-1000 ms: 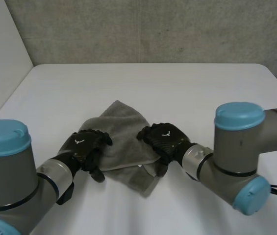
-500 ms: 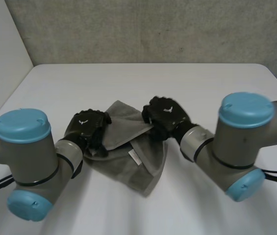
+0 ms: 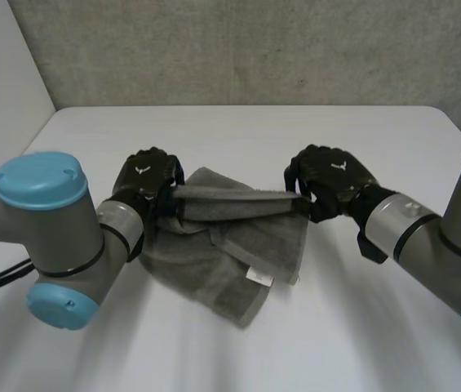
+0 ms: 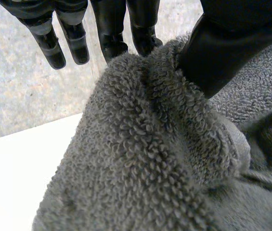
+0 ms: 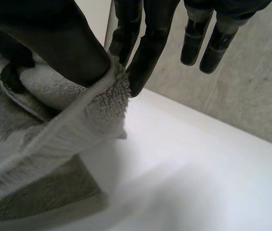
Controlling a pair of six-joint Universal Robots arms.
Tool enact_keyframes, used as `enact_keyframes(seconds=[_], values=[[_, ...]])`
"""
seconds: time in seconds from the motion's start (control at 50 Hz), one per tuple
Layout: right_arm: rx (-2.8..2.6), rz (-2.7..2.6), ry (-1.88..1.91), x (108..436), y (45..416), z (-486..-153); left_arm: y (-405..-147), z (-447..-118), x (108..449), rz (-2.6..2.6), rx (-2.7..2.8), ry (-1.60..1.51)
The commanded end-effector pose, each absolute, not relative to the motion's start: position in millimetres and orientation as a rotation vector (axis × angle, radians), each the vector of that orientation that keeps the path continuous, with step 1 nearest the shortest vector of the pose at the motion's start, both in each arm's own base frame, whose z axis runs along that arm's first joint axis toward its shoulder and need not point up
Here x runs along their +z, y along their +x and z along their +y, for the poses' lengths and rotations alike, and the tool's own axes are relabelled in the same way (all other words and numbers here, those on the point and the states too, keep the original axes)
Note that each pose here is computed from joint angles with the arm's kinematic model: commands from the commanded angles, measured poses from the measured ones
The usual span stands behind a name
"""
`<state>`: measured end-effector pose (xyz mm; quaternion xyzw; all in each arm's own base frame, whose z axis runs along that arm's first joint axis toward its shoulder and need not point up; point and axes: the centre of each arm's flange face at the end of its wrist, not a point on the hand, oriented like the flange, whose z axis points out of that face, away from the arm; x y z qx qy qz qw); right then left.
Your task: Fold the towel.
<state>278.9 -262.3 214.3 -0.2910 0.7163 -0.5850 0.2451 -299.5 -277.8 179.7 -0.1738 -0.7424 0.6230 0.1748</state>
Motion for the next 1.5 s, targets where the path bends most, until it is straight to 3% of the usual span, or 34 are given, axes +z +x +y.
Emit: enact_keyframes(seconds=[0.02, 0.04, 0.06, 0.08, 0.1, 0.12, 0.14, 0.18, 0.2, 0.22, 0.24, 0.28, 0.36, 0.46, 0.5, 0.52, 0.56, 0.62, 0.64, 0.66, 0.68, 0.7, 0.74, 0.78, 0.88, 1.14, 1.36, 1.5], values=[[-1.673, 1.779, -0.835, 246, 298, -287, -319, -307, 234, -1.889, 1.964, -0.571], [-1.673, 1.778, -0.835, 246, 298, -287, -320, -307, 234, -1.888, 1.964, -0.571], [-1.736, 1.718, -0.822, 265, 303, -298, -326, -314, 259, -1.789, 2.033, -0.613], [-1.804, 1.631, -0.8, 293, 309, -305, -326, -314, 259, -1.788, 2.034, -0.613], [-1.805, 1.63, -0.8, 293, 309, -305, -332, -317, 286, -1.687, 2.093, -0.644], [-1.871, 1.536, -0.77, 322, 313, -309, -335, -318, 317, -1.58, 2.151, -0.652], [-1.872, 1.535, -0.77, 323, 313, -309, -335, -318, 317, -1.578, 2.152, -0.653], [-2.0, 1.331, -0.671, 390, 311, -306, -335, -309, 387, -1.349, 2.272, -0.632], [-2.0, 1.33, -0.671, 391, 311, -306, -335, -309, 387, -1.348, 2.273, -0.632], [-2.064, 1.222, -0.597, 424, 304, -300, -330, -297, 423, -1.227, 2.332, -0.615], [-2.105, 1.132, -0.523, 447, 296, -294, -330, -296, 423, -1.226, 2.333, -0.615], [-2.12, 1.055, -0.479, 463, 291, -286, -319, -272, 470, -1.056, 2.387, -0.606], [-2.093, 1.025, -0.471, 466, 286, -276, -313, -259, 481, -1.009, 2.357, -0.606], [-2.045, 1.203, -0.593, 421, 274, -278, -315, -264, 435, -1.166, 2.207, -0.664], [-2.035, 1.268, -0.633, 405, 271, -280, -312, -272, 385, -1.333, 2.096, -0.716], [-2.035, 1.268, -0.633, 405, 271, -280, -312, -272, 385, -1.334, 2.095, -0.716], [-1.975, 1.432, -0.715, 364, 266, -279, -304, -280, 334, -1.504, 1.981, -0.735], [-1.938, 1.5, -0.756, 345, 265, -275, -302, -279, 309, -1.583, 1.916, -0.741], [-1.889, 1.582, -0.801, 322, 263, -271, -302, -277, 282, -1.664, 1.843, -0.752], [-1.819, 1.671, -0.857, 295, 261, -261, -302, -277, 282, -1.665, 1.843, -0.753], [-1.818, 1.672, -0.858, 294, 261, -261, -300, -274, 245, -1.775, 1.754, -0.783], [-1.774, 1.719, -0.901, 278, 260, -254, -300, -274, 244, -1.776, 1.753, -0.784], [-1.702, 1.778, -0.982, 253, 257, -240, -294, -264, 187, -1.924, 1.669, -0.965], [-1.677, 1.794, -1.018, 244, 256, -236, -292, -260, 173, -1.959, 1.659, -1.059], [-1.634, 1.821, -1.042, 235, 254, -232, -290, -260, 166, -1.978, 1.701, -1.164], [-1.654, 1.872, -0.98, 234, 249, -241, -288, -263, 171, -2.066, 1.76, -1.044], [-1.691, 1.974, -0.743, 228, 238, -269, -298, -219, 161, -2.149, 1.653, -0.901], [-1.726, 2.024, -0.679, 226, 222, -286, -299, -211, 158, -2.208, 1.686, -0.88]])
